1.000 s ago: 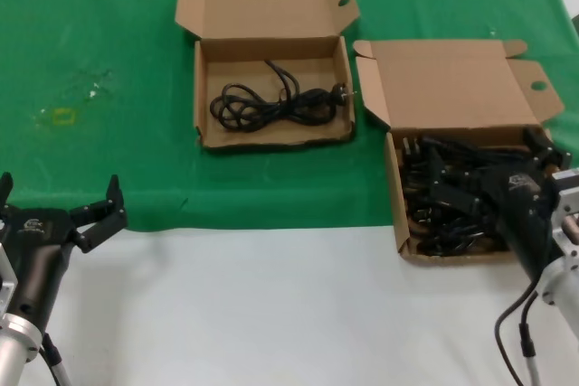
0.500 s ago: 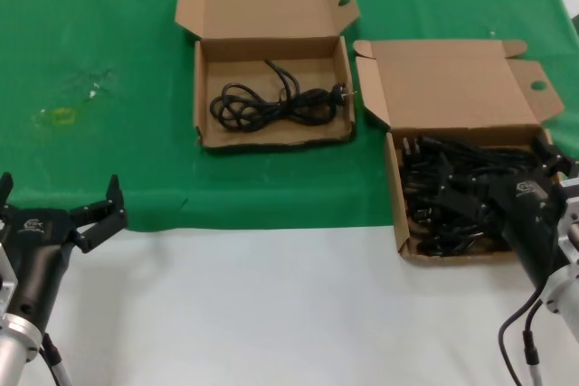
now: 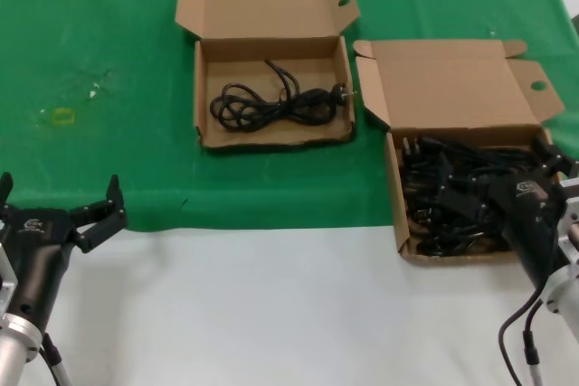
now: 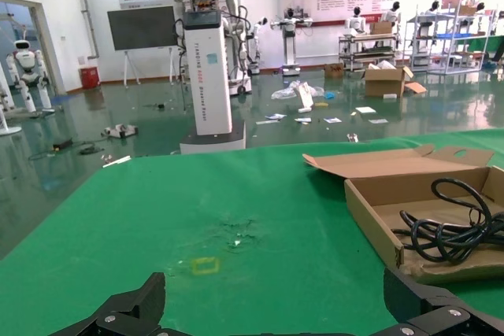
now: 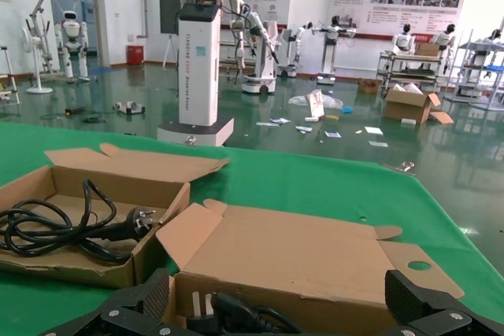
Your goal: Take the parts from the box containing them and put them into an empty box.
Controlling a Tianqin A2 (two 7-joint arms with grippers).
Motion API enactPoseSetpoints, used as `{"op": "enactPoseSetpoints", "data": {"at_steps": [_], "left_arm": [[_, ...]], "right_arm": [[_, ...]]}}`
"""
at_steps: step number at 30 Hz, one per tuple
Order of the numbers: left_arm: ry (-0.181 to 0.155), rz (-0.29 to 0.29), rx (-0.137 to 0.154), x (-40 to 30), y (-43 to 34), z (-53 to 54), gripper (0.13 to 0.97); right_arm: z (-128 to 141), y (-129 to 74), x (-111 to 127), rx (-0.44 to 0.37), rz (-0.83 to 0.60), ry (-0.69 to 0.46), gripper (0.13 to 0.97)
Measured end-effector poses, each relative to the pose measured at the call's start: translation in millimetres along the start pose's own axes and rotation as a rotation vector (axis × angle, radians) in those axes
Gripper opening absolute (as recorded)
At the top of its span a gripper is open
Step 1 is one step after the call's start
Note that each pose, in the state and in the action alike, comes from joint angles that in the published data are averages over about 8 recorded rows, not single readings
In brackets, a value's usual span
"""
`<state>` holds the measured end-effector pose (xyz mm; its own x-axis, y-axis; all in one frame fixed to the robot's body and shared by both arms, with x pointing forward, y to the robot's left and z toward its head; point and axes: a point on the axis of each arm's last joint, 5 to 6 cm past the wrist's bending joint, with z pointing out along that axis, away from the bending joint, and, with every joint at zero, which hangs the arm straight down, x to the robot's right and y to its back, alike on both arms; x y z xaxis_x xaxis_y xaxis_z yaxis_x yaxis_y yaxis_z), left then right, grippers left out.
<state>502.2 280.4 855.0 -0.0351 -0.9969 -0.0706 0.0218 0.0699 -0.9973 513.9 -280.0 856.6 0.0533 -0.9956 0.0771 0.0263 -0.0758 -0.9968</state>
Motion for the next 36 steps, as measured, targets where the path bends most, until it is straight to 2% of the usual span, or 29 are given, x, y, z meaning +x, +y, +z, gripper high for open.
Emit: {"op": "enactPoseSetpoints", "data": {"at_steps": [36], "left_arm": [[0.000,0.000,0.000,0.0,0.0,0.0,0.966]], "right_arm": [[0.0,0.0,0.0,0.000,0.000,0.000,0.966]]}}
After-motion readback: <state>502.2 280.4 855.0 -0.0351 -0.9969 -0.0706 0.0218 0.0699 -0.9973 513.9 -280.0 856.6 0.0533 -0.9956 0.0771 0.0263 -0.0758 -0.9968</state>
